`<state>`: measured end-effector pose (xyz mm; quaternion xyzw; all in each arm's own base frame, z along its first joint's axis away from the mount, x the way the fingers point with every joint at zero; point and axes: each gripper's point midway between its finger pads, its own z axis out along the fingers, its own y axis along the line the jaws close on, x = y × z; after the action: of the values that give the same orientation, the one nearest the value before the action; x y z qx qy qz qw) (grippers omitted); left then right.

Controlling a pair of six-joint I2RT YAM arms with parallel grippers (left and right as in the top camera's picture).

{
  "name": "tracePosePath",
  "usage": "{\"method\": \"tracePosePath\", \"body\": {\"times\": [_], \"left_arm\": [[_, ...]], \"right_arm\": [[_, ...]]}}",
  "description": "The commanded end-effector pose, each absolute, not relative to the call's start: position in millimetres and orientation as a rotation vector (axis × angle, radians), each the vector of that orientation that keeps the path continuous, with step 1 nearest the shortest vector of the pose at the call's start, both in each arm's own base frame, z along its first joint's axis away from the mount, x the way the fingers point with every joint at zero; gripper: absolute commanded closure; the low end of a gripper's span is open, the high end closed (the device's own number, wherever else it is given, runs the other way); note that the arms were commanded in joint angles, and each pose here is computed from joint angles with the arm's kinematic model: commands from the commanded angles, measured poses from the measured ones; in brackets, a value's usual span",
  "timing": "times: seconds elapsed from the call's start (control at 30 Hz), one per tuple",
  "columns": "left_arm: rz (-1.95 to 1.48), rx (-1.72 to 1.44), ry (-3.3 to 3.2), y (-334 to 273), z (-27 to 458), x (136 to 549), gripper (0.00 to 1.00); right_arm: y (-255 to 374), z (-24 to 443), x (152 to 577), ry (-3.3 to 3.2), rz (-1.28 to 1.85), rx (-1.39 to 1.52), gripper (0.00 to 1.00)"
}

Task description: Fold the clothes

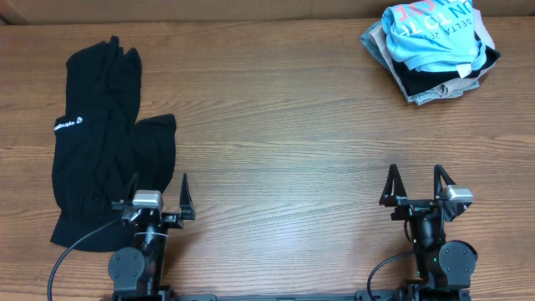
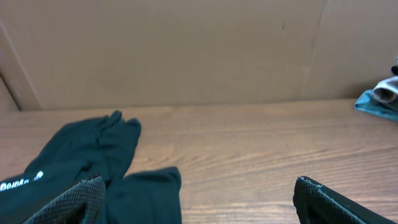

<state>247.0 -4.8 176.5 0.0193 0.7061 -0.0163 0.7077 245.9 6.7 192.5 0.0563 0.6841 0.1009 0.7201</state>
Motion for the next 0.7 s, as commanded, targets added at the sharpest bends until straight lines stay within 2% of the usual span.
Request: {"method": "tracePosePath", "body": {"times": [0.0, 0.4, 0.67], "left_arm": [[-0.052, 0.093, 1.524, -13, 186, 246, 0.0], [-0.065, 0.203, 1.518, -27, 224, 234, 0.0], [-0.057, 0.239, 1.626, -28, 248, 244, 0.0]], "right_arm": [[19, 198, 244, 1.487, 0.278, 0.056, 0.0], [35, 258, 230, 1.404, 0.356, -0.014, 0.0], [52, 280, 242, 1.494, 0.443, -0.086, 0.0]]}}
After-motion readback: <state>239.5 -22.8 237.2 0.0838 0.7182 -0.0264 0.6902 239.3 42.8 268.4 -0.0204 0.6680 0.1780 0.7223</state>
